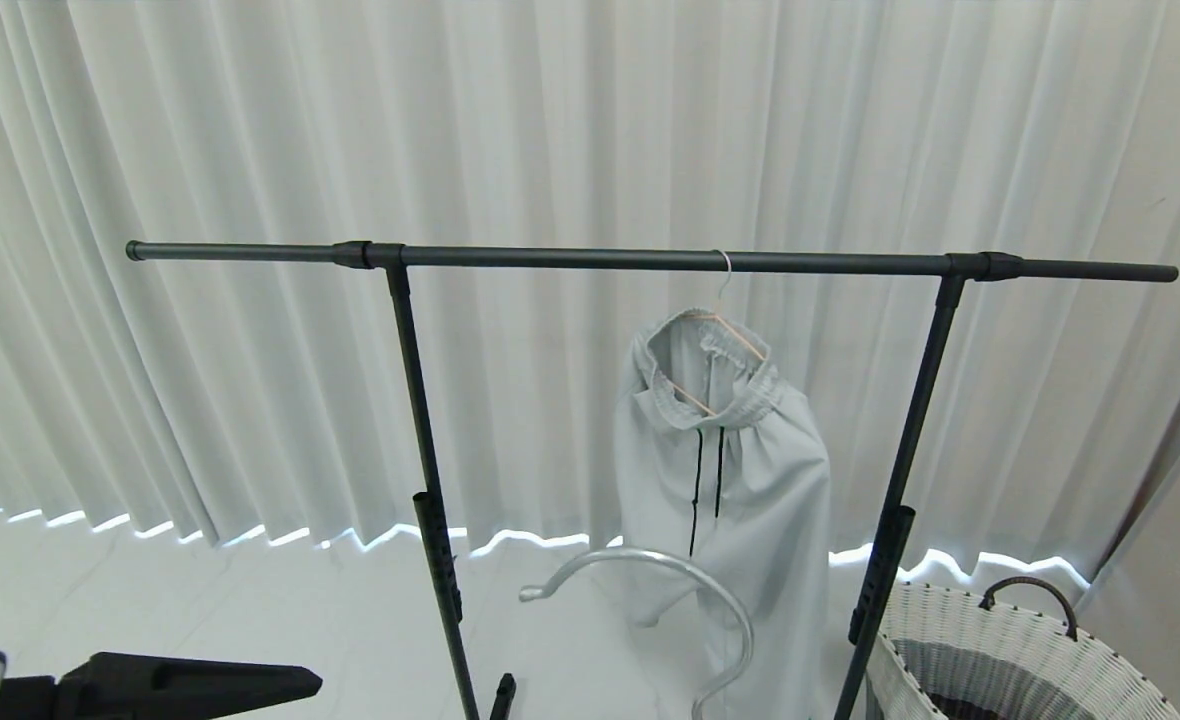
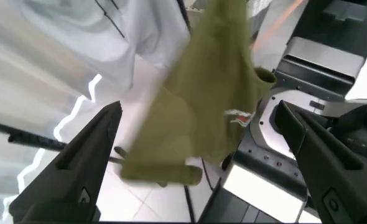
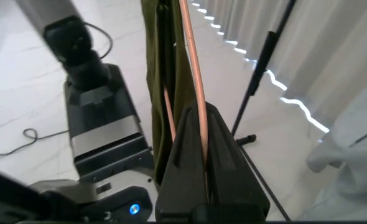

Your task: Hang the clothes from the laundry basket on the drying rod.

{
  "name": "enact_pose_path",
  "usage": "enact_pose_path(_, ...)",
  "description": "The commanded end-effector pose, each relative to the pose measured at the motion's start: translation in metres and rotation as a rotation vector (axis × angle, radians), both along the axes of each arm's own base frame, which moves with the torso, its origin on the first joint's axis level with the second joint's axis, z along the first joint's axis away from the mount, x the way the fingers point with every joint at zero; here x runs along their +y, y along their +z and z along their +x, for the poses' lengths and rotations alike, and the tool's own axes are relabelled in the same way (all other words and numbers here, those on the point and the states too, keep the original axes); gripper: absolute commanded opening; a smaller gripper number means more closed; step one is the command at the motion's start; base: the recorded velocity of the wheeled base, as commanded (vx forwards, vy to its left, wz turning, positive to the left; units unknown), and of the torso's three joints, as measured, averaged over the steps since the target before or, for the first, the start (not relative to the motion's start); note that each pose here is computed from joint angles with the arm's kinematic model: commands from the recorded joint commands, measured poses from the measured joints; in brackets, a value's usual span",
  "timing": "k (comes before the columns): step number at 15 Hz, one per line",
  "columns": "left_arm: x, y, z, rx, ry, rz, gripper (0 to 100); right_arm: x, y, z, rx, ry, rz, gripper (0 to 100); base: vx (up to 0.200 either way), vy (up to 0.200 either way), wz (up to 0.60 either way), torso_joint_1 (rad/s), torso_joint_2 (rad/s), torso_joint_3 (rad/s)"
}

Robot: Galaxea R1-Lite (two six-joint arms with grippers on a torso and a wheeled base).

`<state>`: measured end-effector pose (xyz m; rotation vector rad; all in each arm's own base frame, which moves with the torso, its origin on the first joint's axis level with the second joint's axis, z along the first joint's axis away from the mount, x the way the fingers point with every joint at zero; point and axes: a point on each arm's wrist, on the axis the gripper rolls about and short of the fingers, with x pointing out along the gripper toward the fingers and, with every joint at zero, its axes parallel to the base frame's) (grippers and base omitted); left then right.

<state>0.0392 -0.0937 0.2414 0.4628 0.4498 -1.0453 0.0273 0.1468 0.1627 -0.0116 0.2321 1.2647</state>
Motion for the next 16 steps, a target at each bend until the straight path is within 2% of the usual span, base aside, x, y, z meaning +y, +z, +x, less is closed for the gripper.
enact_pose_path(1, -0.009, -0.009, 0.003, 0.016, -0.016, 0.026, 100, -0.001, 0.000, -0.005, -0.001, 0.030, 0.002, 0, 0.000, 0.000, 0.00, 0.000, 0.00, 0.000)
enact_pose_path(2, -0.020, -0.017, 0.005, 0.034, -0.059, 0.021, 100, 0.000, -0.001, -0.008, -0.006, 0.056, -0.005, 0, 0.000, 0.000, 0.00, 0.000, 0.00, 0.000)
enact_pose_path(5, -0.023, -0.032, 0.003, 0.080, -0.120, 0.034, 100, -0.002, -0.008, -0.015, -0.007, 0.104, -0.029, 0, 0.000, 0.000, 0.00, 0.000, 0.00, 0.000)
enact_pose_path(10, -0.036, -0.044, 0.007, 0.091, -0.123, 0.030, 100, 0.001, -0.007, -0.021, -0.005, 0.145, -0.033, 0, 0.000, 0.000, 0.00, 0.000, 0.00, 0.000)
enact_pose_path(11, -0.037, -0.048, 0.008, 0.096, -0.124, 0.047, 100, 0.001, -0.007, -0.021, -0.005, 0.145, -0.031, 0, 0.000, 0.000, 0.00, 0.000, 0.00, 0.000)
enact_pose_path(16, -0.034, -0.055, 0.006, 0.115, -0.142, 0.058, 100, 0.001, -0.005, -0.021, -0.008, 0.146, -0.021, 0, 0.000, 0.000, 0.00, 0.000, 0.00, 0.000)
